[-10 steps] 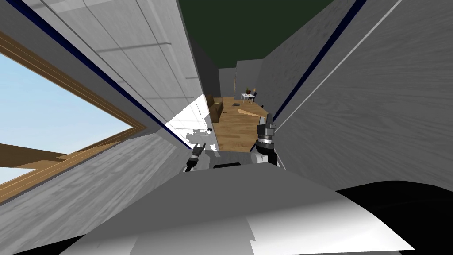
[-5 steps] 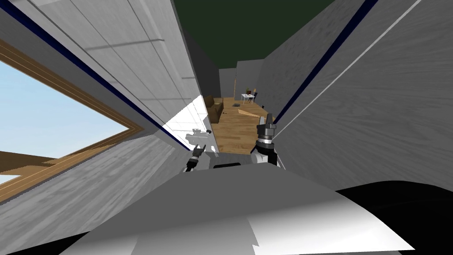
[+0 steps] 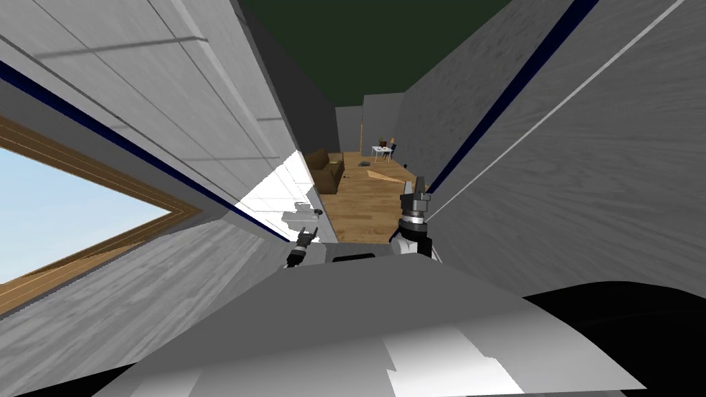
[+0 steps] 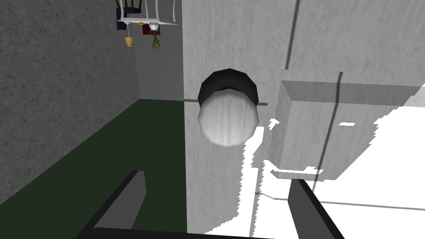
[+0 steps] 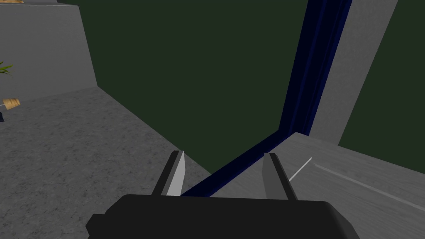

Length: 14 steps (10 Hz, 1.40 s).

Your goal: Pull the door open

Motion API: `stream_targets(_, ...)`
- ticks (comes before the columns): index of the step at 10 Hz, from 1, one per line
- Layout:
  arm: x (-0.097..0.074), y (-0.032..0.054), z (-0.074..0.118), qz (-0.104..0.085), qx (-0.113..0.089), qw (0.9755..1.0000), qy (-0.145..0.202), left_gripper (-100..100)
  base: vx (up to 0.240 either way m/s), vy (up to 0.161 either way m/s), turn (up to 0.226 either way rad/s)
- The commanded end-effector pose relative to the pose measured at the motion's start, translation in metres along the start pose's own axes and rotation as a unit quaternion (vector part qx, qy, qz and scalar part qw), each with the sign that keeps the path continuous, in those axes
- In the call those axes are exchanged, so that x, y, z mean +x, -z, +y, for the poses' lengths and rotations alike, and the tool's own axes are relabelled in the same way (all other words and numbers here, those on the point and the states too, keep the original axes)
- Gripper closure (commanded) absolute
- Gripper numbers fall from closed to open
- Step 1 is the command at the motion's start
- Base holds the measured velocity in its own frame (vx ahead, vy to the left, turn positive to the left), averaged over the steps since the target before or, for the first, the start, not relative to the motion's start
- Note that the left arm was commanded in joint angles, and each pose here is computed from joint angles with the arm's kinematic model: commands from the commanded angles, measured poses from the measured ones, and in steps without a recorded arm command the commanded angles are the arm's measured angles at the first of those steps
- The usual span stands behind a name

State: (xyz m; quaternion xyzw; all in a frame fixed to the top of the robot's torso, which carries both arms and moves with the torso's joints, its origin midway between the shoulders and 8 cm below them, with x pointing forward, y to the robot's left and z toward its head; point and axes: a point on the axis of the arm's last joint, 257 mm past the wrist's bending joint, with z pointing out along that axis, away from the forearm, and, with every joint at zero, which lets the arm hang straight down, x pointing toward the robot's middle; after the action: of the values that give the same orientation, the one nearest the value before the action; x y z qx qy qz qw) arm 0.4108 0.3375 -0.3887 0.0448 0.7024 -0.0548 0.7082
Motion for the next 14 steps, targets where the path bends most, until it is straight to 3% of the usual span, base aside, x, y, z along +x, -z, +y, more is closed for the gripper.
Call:
stream_targets(1, 0.001, 0.0029, 0.007, 0.000, -0.005, 1.0000, 0.000, -100, 0.118, -0.007, -0.062)
stream_targets(3, 0.002, 0.0165, 0.027, 0.000, -0.024, 0.9997, 0.000, -100, 0.137, -0.037, -0.168)
stream_targets(5, 0.002, 0.0231, 0.037, 0.000, -0.033, 0.9994, 0.000, -100, 0.139, -0.032, -0.095)
stream_targets(6, 0.002, 0.0316, 0.049, 0.000, -0.045, 0.9990, -0.001, -100, 0.122, -0.021, -0.174)
stream_targets(8, 0.002, 0.0355, 0.055, -0.001, -0.050, 0.9988, -0.001, -100, 0.125, -0.032, -0.072)
stream_targets(9, 0.003, 0.0311, 0.051, 0.000, -0.048, 0.9989, -0.001, -100, 0.056, -0.010, -0.011)
stream_targets(10, 0.003, 0.0311, 0.051, 0.000, -0.048, 0.9989, -0.001, 100, -0.007, 0.003, 0.017)
stream_targets(14, 0.003, 0.0311, 0.051, 0.000, -0.048, 0.9989, -0.001, 100, -0.011, 0.004, -0.004)
